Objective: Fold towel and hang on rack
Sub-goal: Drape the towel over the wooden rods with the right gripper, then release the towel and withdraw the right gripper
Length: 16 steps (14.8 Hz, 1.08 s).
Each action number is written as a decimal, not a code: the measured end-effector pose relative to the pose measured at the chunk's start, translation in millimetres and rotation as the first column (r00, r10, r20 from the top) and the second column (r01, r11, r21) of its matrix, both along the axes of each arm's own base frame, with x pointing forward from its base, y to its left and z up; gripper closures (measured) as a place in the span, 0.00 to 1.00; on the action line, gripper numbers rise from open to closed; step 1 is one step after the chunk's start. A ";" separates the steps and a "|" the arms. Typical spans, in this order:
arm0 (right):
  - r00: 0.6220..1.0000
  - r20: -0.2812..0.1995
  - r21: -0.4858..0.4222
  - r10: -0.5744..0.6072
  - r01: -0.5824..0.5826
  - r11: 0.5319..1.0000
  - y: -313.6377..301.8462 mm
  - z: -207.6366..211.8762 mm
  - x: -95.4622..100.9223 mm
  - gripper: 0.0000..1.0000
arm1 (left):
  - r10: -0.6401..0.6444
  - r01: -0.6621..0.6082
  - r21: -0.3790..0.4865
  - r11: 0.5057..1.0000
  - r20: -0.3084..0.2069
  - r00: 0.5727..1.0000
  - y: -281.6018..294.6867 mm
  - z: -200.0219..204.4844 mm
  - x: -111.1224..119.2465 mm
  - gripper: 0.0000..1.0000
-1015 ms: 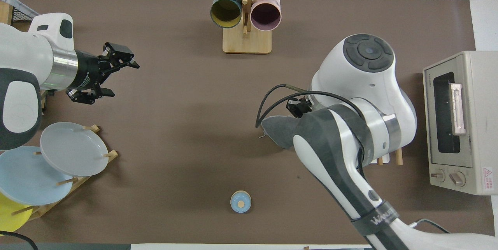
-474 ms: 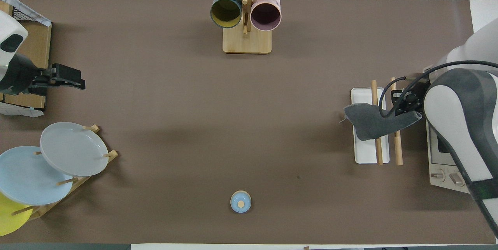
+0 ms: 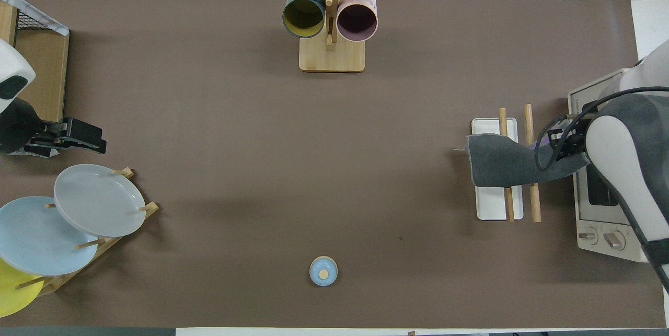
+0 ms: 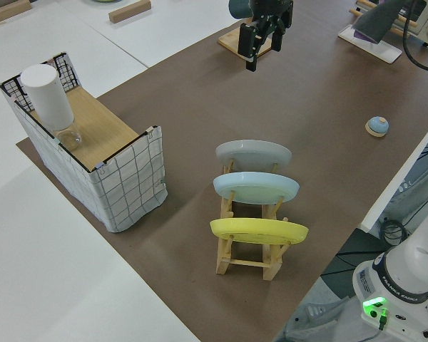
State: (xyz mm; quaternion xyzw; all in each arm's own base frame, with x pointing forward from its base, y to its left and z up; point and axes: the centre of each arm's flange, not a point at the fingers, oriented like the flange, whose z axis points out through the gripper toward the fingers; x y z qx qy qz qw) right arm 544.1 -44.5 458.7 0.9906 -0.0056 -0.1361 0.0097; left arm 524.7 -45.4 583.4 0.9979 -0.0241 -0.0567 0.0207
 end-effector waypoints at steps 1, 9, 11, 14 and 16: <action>1.000 -0.008 -0.015 0.008 -0.008 1.000 -3.6 -3.5 -4.1 0.98 | 0.000 0.000 -0.001 1.000 0.015 1.000 0.1 3.9 0.9 0.00; 0.999 0.007 -0.031 0.036 -0.036 0.999 1.6 -16.5 -15.0 0.92 | -0.020 0.013 0.077 0.997 0.090 0.996 6.5 36.0 15.6 0.00; 0.999 0.009 -0.031 0.037 -0.037 0.999 1.6 -16.4 -14.7 0.89 | -0.020 0.014 0.078 0.997 0.087 0.996 6.6 35.2 15.4 0.00; 0.999 0.015 -0.032 0.039 -0.038 0.999 1.8 -15.6 -14.0 0.58 | -0.017 0.011 0.072 0.997 0.083 0.996 7.4 33.7 15.4 0.00; 0.999 0.022 -0.032 0.040 -0.039 0.999 1.9 -13.3 -12.9 0.35 | -0.017 0.011 0.069 0.998 0.084 0.996 7.1 32.4 15.7 0.00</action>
